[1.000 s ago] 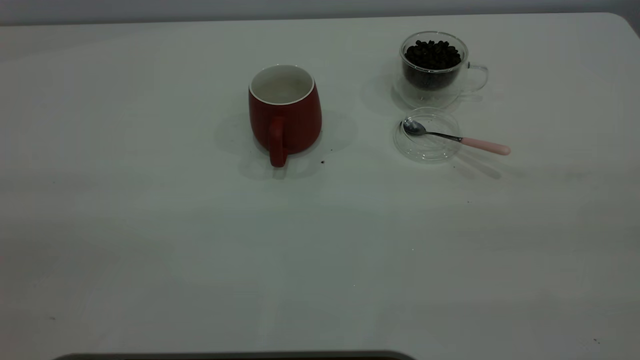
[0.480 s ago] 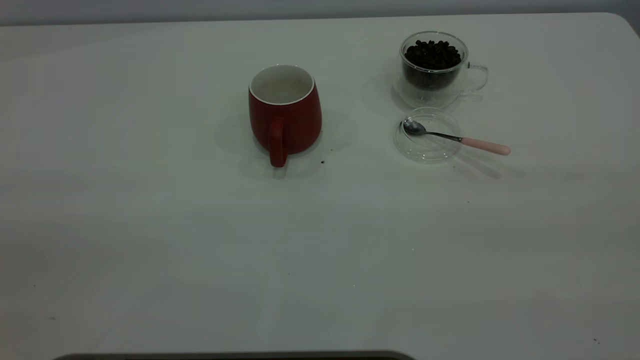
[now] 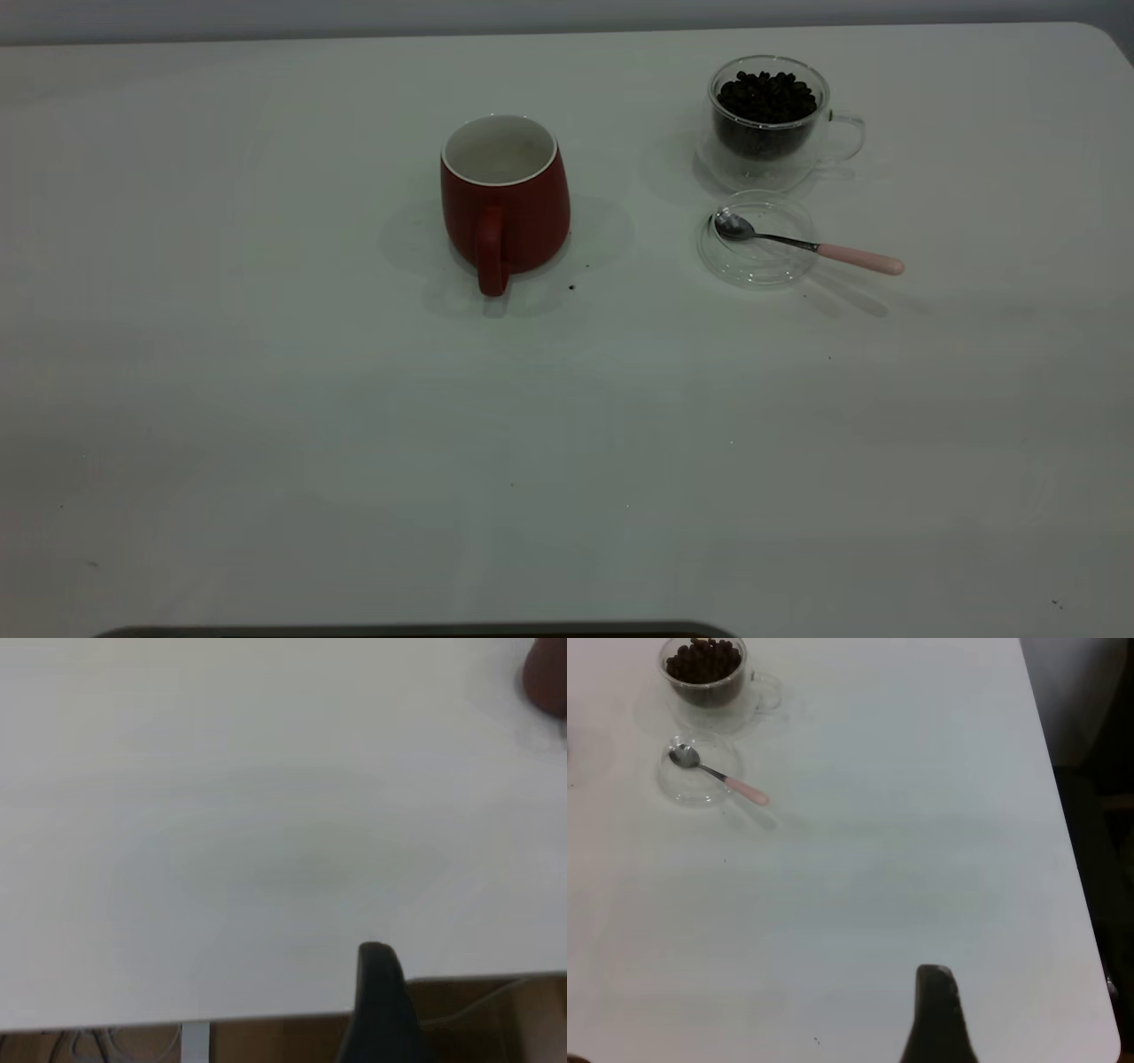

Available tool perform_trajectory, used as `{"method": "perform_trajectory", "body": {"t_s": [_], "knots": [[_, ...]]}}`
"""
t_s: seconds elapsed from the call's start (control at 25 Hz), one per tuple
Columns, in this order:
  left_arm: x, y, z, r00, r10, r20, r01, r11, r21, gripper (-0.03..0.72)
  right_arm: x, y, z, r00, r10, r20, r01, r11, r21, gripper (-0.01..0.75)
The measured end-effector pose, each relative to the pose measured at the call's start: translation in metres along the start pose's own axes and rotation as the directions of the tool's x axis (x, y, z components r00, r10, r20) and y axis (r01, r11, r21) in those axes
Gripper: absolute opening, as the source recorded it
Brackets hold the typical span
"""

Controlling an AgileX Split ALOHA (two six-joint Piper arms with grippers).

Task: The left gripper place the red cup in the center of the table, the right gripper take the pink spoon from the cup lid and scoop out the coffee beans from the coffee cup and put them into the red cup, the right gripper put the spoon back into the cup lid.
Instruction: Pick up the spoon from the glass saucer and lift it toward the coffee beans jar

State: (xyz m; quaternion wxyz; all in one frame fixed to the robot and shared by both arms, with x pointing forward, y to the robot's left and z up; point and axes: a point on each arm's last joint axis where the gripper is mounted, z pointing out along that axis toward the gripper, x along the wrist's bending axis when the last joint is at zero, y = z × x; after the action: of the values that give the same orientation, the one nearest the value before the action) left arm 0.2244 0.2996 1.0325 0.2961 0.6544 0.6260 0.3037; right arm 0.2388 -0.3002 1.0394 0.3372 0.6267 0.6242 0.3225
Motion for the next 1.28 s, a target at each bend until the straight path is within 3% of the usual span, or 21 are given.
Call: {"method": "perform_trajectory", "body": {"t_s": [1.28], "knots": [[-0.0001,-0.0014,-0.0014,1.0,-0.022,0.0,0.022,1.0,-0.015,0.586,-0.0007,0.0,0.0,1.0,-0.014,0.008,0.014,1.0,0.0,0.588]]}}
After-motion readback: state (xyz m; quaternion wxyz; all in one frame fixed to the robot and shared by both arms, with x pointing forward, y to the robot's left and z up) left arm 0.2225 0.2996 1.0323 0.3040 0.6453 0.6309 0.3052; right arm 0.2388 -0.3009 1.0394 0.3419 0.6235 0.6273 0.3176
